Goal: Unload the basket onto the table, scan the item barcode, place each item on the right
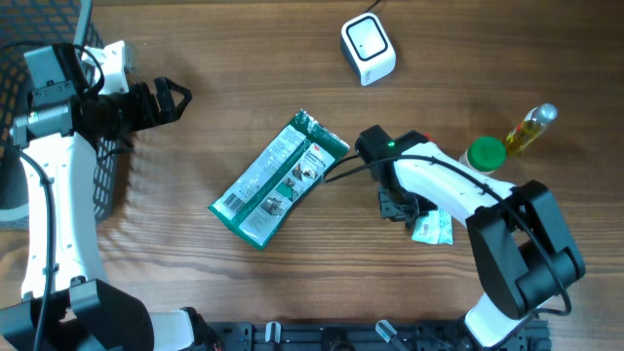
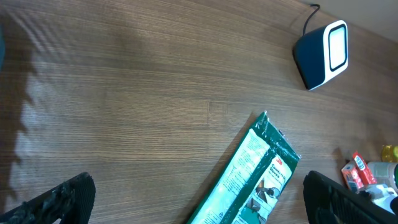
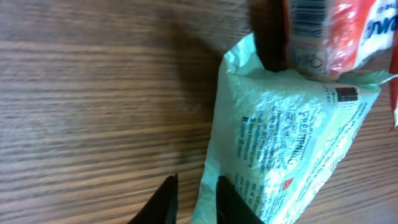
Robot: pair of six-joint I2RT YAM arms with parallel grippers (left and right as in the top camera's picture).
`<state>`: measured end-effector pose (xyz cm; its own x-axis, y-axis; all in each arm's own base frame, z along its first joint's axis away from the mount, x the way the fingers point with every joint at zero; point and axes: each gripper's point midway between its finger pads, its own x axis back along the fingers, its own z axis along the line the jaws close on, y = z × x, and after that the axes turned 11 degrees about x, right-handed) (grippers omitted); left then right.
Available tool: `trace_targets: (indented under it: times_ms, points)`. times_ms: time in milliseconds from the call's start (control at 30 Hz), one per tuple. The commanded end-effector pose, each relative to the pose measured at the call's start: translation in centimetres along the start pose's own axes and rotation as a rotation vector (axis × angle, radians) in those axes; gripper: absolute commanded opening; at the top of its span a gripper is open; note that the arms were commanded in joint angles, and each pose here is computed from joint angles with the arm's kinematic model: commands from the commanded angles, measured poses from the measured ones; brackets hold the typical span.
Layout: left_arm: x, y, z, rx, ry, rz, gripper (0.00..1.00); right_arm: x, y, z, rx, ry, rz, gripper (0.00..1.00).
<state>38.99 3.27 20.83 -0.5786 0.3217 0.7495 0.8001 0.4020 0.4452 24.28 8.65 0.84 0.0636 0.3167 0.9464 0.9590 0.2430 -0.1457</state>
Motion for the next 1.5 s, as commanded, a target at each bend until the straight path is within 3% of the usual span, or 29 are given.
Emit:
trace_targets:
  times_ms: [0,167,233,367,567,667,867,1033,1067,1100,1300,1333,1400,1467]
  points:
    - [-0.1,0.1,-0.2,-0.017,-0.009,0.0,1.0,-0.2,0.6,3.2,-0.025,0.176,0.0,0.26]
    - [-0.1,0.1,-0.2,-0.017,-0.009,0.0,1.0,4.1,4.0,11.9,0.074,0.704,-0.136,0.29]
    - [-0.1,0.1,-0.2,-0.017,-0.009,0.0,1.0,5.4,6.0,13.1,0.109,0.745,-0.243,0.32]
    - [-0.1,0.1,-0.2,-0.017,-0.009,0.0,1.0,9.3,8.3,13.2,0.131,0.762,-0.318,0.51]
    - [-0.1,0.1,-0.2,-0.017,-0.009,0.0,1.0,13.2,11.4,13.4,-0.001,0.82,-0.393,0.6]
    - [-0.1,0.1,-0.2,-0.017,-0.009,0.0,1.0,13.4,11.7,14.9,-0.052,0.857,-0.404,0.56]
    - [-0.1,0.1,-0.2,-0.017,-0.009,0.0,1.0,14.0,11.5,19.1,-0.012,0.751,-0.522,0.05]
    - [-0.1,0.1,-0.2,-0.017,-0.009,0.0,1.0,14.2,9.4,22.9,-0.008,0.734,-0.52,0.05]
    - [-0.1,0.1,-0.2,-0.017,-0.009,0.0,1.0,14.3,8.9,23.9,0.011,0.719,-0.536,0.13]
    - [-0.1,0.1,-0.2,-0.017,-0.009,0.0,1.0,14.5,8.8,24.8,0.0,0.718,-0.556,0.05]
    - [-0.1,0.1,-0.2,-0.017,-0.009,0.0,1.0,12.5,6.0,31.4,-0.028,0.788,-0.48,0.04]
    - [-0.1,0.1,-0.2,-0.017,-0.009,0.0,1.0,11.8,5.4,32.3,-0.01,0.784,-0.466,0.06]
    - [-0.1,0.1,-0.2,-0.017,-0.009,0.0,1.0,11.3,4.4,33.4,0.091,0.781,-0.467,0.25]
    - [-0.1,0.1,-0.2,-0.017,-0.009,0.0,1.0,11.8,3.7,34.3,0.231,0.785,-0.512,0.32]
